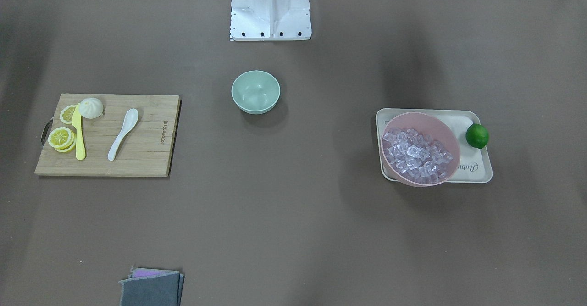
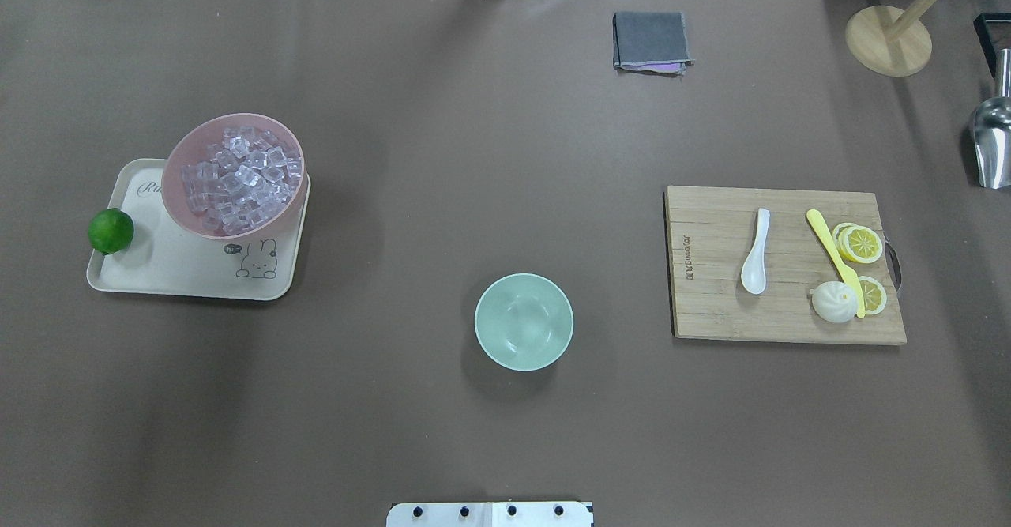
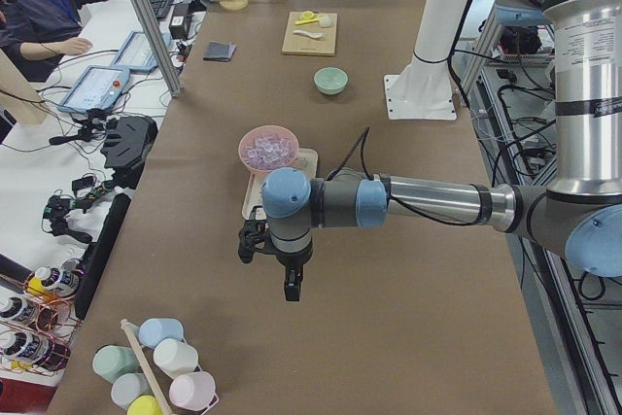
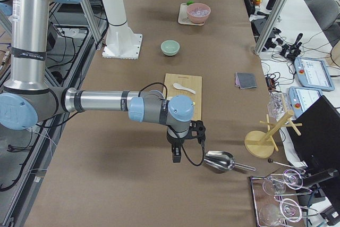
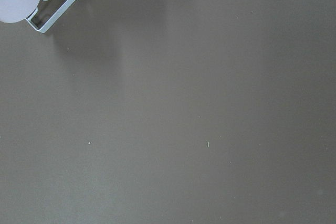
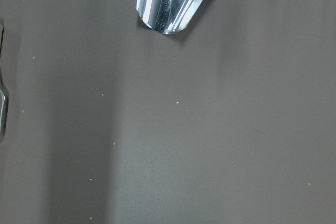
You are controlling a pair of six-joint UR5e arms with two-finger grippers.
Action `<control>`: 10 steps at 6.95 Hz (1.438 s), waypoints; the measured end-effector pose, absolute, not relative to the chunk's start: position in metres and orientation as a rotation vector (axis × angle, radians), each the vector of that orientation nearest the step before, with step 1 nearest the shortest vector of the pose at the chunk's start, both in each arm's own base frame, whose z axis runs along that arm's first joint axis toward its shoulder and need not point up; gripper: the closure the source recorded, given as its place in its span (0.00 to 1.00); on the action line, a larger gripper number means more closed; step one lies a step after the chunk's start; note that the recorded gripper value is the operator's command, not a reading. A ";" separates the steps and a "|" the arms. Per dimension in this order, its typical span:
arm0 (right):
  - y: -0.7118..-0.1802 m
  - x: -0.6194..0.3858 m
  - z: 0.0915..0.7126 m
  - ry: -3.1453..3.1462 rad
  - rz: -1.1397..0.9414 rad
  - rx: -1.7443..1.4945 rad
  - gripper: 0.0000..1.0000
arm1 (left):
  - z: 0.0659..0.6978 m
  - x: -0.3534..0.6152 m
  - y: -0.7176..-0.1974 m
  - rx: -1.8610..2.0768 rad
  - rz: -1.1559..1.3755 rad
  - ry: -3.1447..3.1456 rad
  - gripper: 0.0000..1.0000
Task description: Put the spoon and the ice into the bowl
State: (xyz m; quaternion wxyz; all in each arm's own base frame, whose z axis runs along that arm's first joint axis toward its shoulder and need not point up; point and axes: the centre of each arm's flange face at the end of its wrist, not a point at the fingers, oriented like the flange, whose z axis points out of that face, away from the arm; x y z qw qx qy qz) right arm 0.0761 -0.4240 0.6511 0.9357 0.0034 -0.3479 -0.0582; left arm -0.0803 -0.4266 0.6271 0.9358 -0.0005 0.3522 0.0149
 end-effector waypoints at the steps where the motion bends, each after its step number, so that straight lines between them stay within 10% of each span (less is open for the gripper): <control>1: -0.424 0.076 0.651 -0.711 -0.119 0.007 0.00 | 0.627 -0.080 -0.427 -0.001 0.032 0.720 0.02; 10: -0.433 0.068 0.620 -0.787 -0.238 0.321 0.00 | 0.590 -0.080 -0.447 0.190 0.098 0.703 0.02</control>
